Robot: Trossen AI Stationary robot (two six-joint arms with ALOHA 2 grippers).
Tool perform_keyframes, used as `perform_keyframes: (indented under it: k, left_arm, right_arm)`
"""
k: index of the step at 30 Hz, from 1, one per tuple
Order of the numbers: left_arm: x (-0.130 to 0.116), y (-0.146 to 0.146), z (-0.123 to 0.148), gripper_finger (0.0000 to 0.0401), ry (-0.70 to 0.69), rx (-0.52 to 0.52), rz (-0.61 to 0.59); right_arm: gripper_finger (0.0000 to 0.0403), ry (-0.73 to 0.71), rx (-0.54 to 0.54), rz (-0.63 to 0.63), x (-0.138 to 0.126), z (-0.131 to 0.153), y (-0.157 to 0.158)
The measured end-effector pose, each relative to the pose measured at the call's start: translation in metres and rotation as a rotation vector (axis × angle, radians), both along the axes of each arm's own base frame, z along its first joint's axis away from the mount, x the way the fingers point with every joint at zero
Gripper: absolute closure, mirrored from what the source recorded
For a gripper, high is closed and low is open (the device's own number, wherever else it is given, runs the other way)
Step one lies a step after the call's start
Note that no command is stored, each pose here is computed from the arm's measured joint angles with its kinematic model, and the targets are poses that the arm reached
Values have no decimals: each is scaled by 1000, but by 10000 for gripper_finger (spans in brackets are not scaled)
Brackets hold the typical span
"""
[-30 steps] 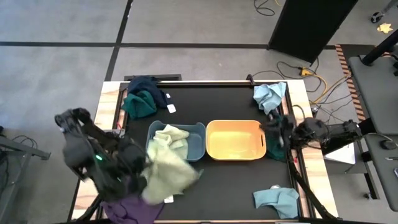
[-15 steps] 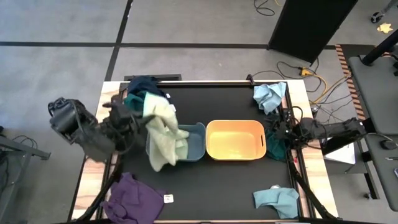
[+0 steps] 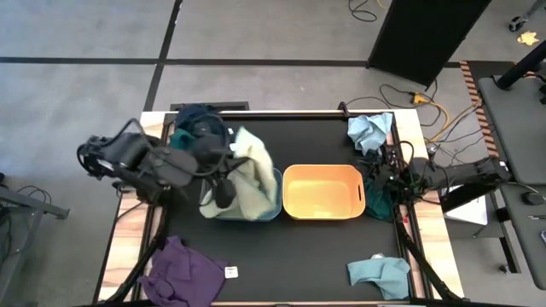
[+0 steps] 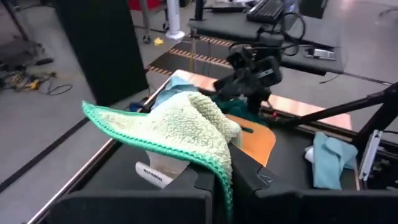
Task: Sort towels by color in basket
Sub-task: Put the green towel into the blue bin
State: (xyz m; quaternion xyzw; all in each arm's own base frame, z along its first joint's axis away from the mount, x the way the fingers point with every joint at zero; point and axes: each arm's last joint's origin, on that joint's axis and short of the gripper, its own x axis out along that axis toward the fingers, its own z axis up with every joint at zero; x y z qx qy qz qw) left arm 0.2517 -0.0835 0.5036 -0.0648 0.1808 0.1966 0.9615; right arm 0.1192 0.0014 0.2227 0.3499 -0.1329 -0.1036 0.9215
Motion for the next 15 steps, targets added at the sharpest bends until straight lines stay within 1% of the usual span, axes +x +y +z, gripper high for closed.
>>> perform_keyframes:
  k: [3,6,13,15]
  left_arm:
    - [17,0,4,401,-60,42,-26]
    - [27,3,7,401,-93,80,-29]
    - [31,7,8,401,-109,86,-5]
    - [31,9,10,401,-118,114,26]
  right_arm:
    - [364,32,-11,-3,7,5,1]
    - [364,54,-17,-5,13,11,1]
    - [364,89,-36,-3,24,19,3]
    - [364,95,-46,-1,25,19,3]
